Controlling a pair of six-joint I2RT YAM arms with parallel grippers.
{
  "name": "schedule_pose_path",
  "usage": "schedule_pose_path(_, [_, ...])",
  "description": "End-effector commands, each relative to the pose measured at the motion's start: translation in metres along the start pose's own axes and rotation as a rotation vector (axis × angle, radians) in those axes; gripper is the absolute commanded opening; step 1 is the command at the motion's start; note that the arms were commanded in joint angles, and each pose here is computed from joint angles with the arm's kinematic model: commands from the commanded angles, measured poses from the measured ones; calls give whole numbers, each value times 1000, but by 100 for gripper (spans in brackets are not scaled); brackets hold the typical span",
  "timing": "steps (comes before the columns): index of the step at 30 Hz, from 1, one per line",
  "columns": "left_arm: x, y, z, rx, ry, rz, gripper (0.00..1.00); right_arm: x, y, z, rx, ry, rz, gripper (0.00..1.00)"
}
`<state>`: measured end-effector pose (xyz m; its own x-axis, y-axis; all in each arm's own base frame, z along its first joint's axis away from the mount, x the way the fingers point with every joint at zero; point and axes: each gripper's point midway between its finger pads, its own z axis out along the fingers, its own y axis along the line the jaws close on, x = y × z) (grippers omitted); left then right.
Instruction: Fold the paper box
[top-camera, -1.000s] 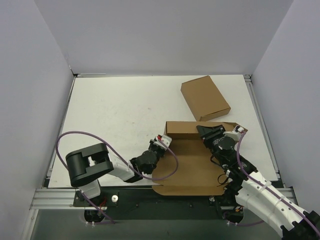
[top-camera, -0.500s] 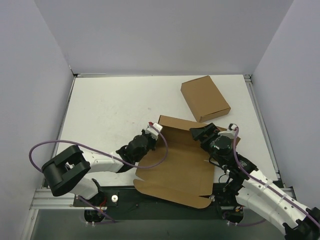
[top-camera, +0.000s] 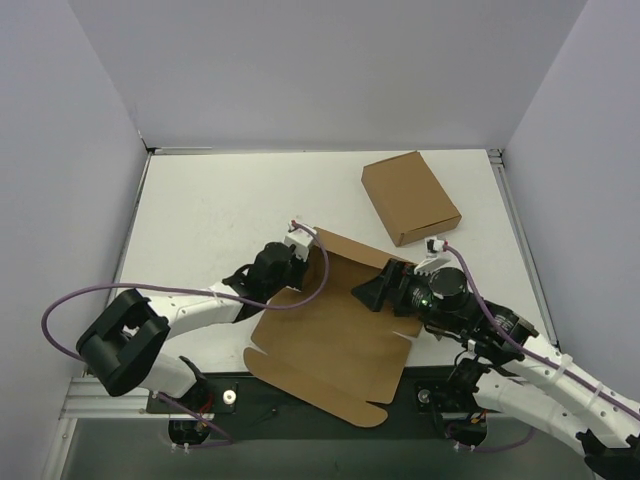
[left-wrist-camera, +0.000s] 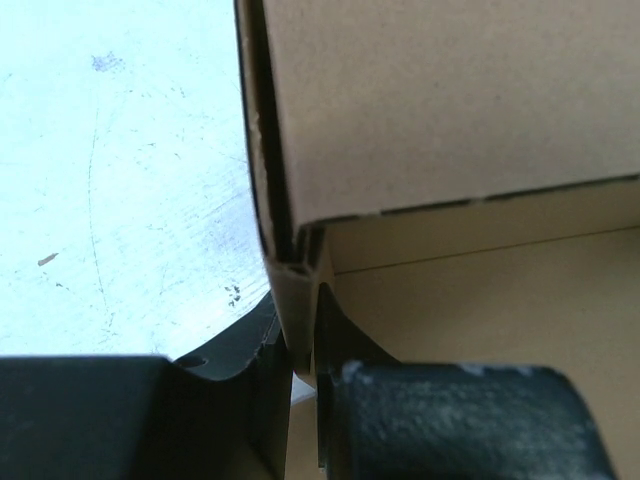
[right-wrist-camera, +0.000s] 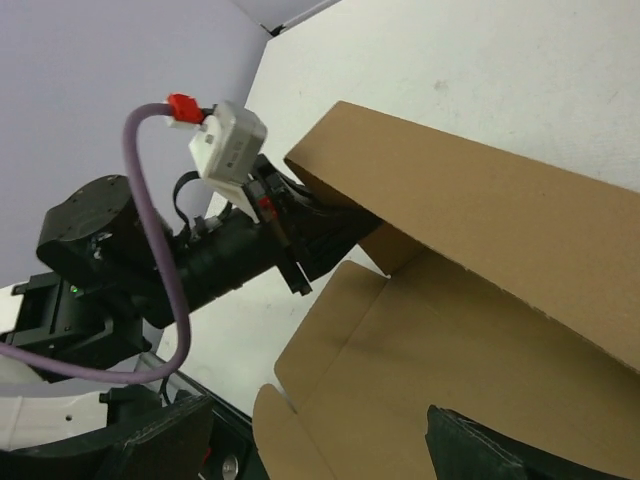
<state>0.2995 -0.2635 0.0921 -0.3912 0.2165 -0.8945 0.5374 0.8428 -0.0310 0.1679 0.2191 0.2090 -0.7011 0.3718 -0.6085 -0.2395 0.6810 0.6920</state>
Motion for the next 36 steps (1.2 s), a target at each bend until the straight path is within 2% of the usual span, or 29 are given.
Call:
schedule_pose_path(1, [3,-7,-8,64,78,0,16,-18,17,-21,-23,30,-263,89])
schedule_pose_path(5, [-3,-11,-12,108,93,-13,17,-44,11,-26,48,-18,-500,89])
schedule_pose_path(12, [3,-13,-19,149,212,-23,18,-52,-21,-4,236,41,-857,86])
schedule_pose_path(18, [3,-12,-25,167,253,-38,18,-48,-32,15,403,35,-1079,85])
schedule_pose_path(21, [3,-16,-26,190,263,-35,18,-53,-29,25,476,-13,-1167,85])
schedule_pose_path(24, [3,-17,-28,204,266,-29,17,-56,-28,32,551,-41,-1249,80])
schedule_pose_path(29, [0,-19,-30,220,259,-20,17,-53,-34,43,601,-11,-1345,57])
schedule_pose_path(30, [1,-19,-31,219,259,-18,17,-50,-37,46,611,0,-1358,46])
schedule_pose_path(32, [-1,-18,-31,218,251,-16,17,-49,-41,46,625,9,-1369,32])
schedule_pose_path(33, [0,-17,-31,210,254,-20,18,-48,-44,46,638,17,-1376,22])
schedule_pose_path(36, [-2,-9,-29,153,230,-55,17,-43,-46,46,628,37,-1370,10])
